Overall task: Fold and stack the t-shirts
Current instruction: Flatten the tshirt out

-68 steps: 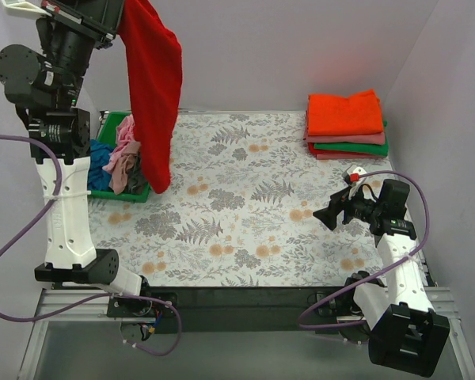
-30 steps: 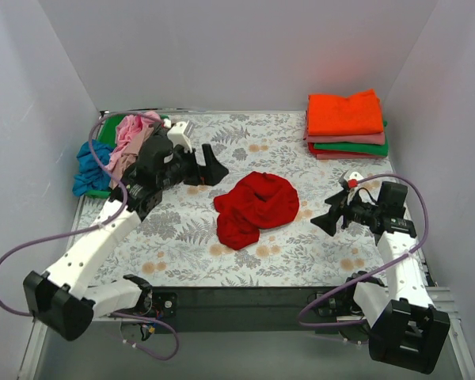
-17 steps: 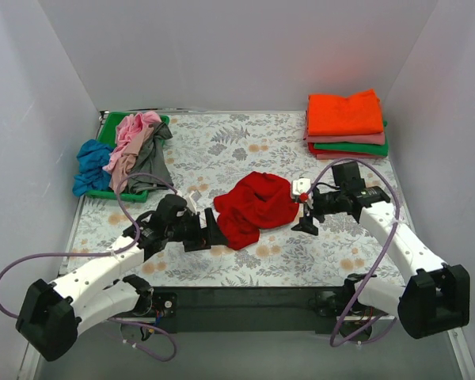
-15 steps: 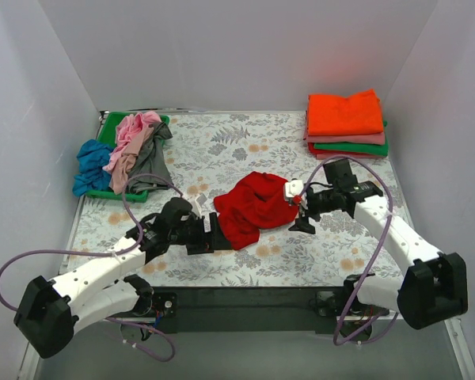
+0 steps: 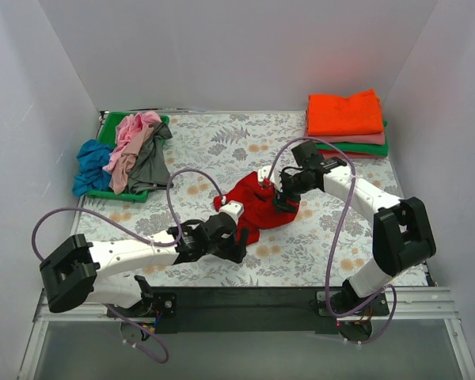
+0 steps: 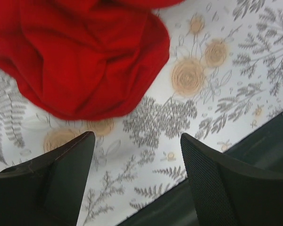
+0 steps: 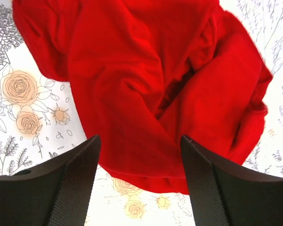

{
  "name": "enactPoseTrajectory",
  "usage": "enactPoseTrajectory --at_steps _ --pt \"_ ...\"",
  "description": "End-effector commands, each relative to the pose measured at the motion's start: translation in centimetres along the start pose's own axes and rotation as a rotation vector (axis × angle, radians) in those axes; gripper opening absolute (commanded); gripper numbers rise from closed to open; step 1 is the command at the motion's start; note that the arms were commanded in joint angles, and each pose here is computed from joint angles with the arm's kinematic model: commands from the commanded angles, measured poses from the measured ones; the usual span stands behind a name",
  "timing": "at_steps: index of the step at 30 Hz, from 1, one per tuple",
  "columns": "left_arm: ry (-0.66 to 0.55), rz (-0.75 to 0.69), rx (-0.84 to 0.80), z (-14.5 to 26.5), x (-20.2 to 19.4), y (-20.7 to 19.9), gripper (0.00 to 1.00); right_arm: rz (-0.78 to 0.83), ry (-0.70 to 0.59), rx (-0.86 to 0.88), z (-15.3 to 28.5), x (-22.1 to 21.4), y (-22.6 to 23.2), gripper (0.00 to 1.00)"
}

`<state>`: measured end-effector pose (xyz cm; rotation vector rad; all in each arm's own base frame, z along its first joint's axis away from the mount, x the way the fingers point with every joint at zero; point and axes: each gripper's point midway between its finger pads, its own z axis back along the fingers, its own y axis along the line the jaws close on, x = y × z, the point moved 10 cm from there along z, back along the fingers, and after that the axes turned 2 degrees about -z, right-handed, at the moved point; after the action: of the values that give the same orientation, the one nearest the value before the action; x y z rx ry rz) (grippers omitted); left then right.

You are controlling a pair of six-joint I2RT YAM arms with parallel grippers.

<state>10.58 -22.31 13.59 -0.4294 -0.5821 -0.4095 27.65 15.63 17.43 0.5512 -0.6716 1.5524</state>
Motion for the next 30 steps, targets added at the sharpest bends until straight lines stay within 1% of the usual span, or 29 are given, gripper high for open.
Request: enactPoseTrajectory --at_steps 1,4,5,7,8,10,11,12,13,14,15,16,17,18,19,20,22,24,25,26,27,28,29,30 --pt "-0.179 -0.139 0.071 -0.3 3.2 -0.9 0.73 -0.020 0.007 -0.039 0.1 0.7 -1.1 0.73" --pt "-0.161 -0.197 0.109 -1.6 3.3 -0.9 0.73 -0.050 0.011 -0.032 -0.3 0.4 -1.3 0.65" --pt "-0.142 -0.211 0.115 -2.3 3.0 -0.9 0.73 -0.067 0.014 -0.030 -0.4 0.4 -1.4 0.61" --pt "-0.122 -0.239 0.112 -2.9 2.5 -1.0 0.72 -0.078 0.012 -0.033 -0.4 0.5 -1.6 0.57" --pt "-0.103 -0.248 0.119 -3.5 2.0 -0.9 0.72 -0.089 0.011 -0.035 -0.4 0.5 -1.7 0.53" --pt "-0.080 -0.258 0.130 -4.1 1.5 -0.8 0.67 -0.103 0.009 -0.037 -0.4 0.4 -1.8 0.49" --pt "-0.073 -0.260 0.135 -4.3 1.4 -0.7 0.65 -0.112 0.008 -0.036 -0.5 0.5 -1.8 0.44" --pt "-0.053 -0.268 0.150 -4.9 1.1 -0.6 0.58 -0.125 0.006 -0.037 -0.5 0.5 -1.9 0.41" --pt "-0.046 -0.270 0.160 -5.2 0.9 -0.5 0.53 -0.135 0.007 -0.039 -0.5 0.5 -2.0 0.35" --pt "-0.039 -0.273 0.172 -5.5 0.8 -0.4 0.46 -0.143 0.007 -0.042 -0.4 0.4 -2.0 0.31" --pt "-0.035 -0.273 0.182 -5.8 0.8 -0.4 0.38 -0.153 0.006 -0.041 -0.5 0.5 -2.0 0.28" --pt "-0.031 -0.276 0.190 -6.0 0.7 -0.4 0.26 -0.157 0.005 -0.042 -0.4 0.5 -2.0 0.26" --pt "-0.039 -0.276 0.203 -6.1 0.8 -0.3 0.22 -0.160 0.002 -0.036 -0.4 0.5 -1.8 0.20" --pt "-0.040 -0.279 0.211 -6.2 0.8 -0.3 0.14 -0.163 0.000 -0.036 -0.4 0.5 -1.8 0.17" --pt "-0.046 -0.280 0.210 -6.2 0.9 -0.3 0.00 -0.170 0.004 -0.038 -0.3 0.5 -1.7 0.15" --pt "-0.049 -0.283 0.213 -6.2 1.0 -0.3 0.00 -0.174 0.005 -0.043 -0.2 0.5 -1.6 0.11" --pt "-0.062 -0.285 0.201 -5.6 1.5 -0.6 0.00 -0.174 0.015 -0.068 0.4 0.8 -1.7 0.06" --pt "-0.089 -0.265 0.160 -4.3 2.3 -1.2 0.00 -0.171 0.014 -0.105 1.2 1.5 -1.9 0.02" --pt "-0.102 -0.264 0.138 -3.4 2.6 -1.6 0.00 -0.161 0.001 -0.145 2.4 2.5 -2.2 0.01" --pt "-0.184 -0.242 0.079 -1.0 4.0 -2.3 0.00 -0.147 -0.011 -0.172 3.2 3.2 -2.4 0.01" --pt "-0.205 -0.237 0.023 0.3 4.5 -2.8 0.00 -0.137 -0.023 -0.196 3.9 3.8 -2.6 0.01" --pt "-0.242 -0.233 -0.020 1.9 5.0 -3.2 0.00 -0.102 -0.054 -0.249 5.5 5.5 -3.3 0.01" --pt "-0.323 -0.214 -0.090 4.6 6.3 -3.8 0.00 -0.096 -0.067 -0.273 6.1 6.2 -3.7 0.01" --pt "-0.353 -0.218 -0.145 6.0 6.8 -4.1 0.00 -0.081 -0.088 -0.303 6.9 7.3 -4.3 0.01"
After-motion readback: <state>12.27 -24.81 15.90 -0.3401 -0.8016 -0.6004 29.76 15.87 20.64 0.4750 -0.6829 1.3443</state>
